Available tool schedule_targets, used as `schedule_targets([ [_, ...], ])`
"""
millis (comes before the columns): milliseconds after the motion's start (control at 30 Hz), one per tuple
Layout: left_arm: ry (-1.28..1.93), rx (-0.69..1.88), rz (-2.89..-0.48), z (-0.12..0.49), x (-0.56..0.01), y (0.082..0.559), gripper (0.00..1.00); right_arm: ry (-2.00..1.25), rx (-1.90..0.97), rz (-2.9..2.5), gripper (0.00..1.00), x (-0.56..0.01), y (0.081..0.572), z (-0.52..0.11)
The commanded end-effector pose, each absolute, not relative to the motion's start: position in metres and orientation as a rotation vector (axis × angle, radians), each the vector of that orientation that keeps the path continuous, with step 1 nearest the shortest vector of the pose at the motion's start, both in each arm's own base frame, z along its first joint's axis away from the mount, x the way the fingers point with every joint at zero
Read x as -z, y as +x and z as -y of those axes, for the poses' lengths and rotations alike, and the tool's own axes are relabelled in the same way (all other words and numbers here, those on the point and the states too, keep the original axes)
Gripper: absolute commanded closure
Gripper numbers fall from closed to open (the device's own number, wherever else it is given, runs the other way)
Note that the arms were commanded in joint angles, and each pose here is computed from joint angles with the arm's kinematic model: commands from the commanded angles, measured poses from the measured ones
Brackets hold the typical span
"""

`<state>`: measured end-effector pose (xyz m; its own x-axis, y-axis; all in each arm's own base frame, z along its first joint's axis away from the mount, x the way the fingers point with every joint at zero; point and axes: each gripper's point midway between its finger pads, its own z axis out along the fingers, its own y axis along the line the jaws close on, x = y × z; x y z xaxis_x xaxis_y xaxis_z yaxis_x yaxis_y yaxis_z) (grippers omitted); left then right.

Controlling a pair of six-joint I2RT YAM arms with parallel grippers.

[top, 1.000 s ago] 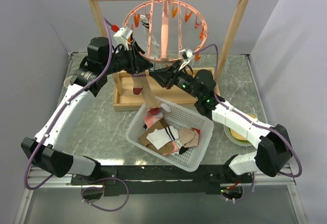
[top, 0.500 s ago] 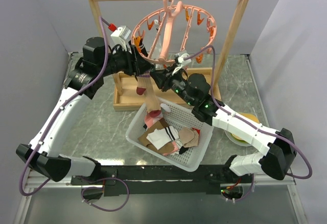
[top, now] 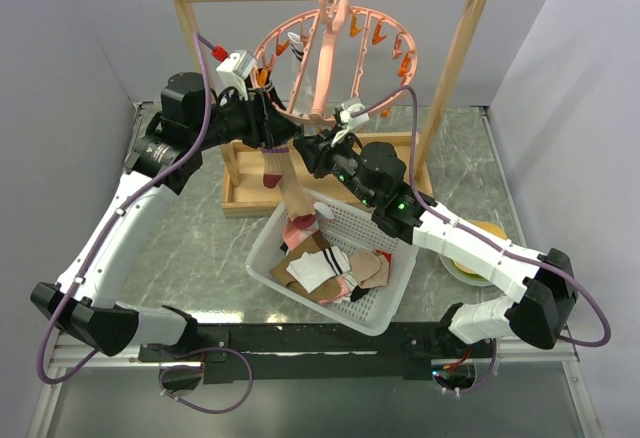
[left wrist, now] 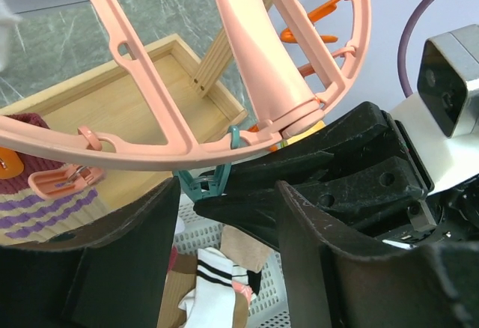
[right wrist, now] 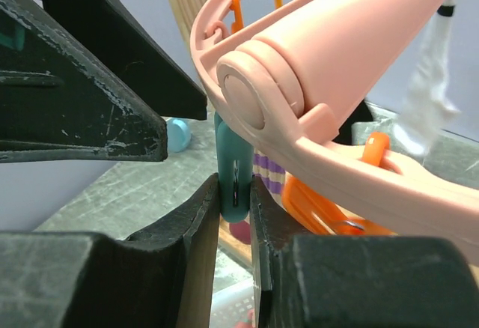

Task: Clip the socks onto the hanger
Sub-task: Open the clamp at the hanger.

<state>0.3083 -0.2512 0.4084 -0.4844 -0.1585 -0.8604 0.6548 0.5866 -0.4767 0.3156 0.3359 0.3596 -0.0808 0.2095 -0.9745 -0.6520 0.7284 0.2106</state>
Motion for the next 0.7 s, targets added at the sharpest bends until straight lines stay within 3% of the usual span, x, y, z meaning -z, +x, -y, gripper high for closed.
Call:
schedule_targets([
  [0, 0.412, 1.017, -1.783, 0.254, -0.417, 0.314, 0.41, -0.365, -0.761, -1.427, 1.0, -0.391, 0.314, -0.34],
  [100, 0.403, 1.011, -1.798, 0.254, -0.411, 0.316, 0.39, -0.369, -0.764, -1.422, 1.0, -0.394, 0.313, -0.341],
  [133, 0.395, 1.015, -1.803, 0.255, -0.41, 0.316, 0.34, -0.371, -0.764, -1.421, 1.0, -0.394, 0.312, -0.342],
  [200, 0.373, 1.011, -1.814, 0.255, -0.406, 0.319, 0.16, -0.374, -0.761, -1.424, 1.0, -0.393, 0.313, -0.342],
  [233, 0.371, 1.01, -1.818, 0.255, -0.405, 0.32, 0.01, -0.373, -0.765, -1.421, 1.0, -0.394, 0.312, -0.342],
  [500, 0.383, 1.02, -1.788, 0.257, -0.416, 0.32, 0.02, -0.379, -0.764, -1.434, 1.0, -0.388, 0.313, -0.345],
  [667, 0.409, 1.067, -1.776, 0.263, -0.417, 0.317, 0.3, -0.382, -0.764, -1.445, 1.0, -0.383, 0.314, -0.348],
])
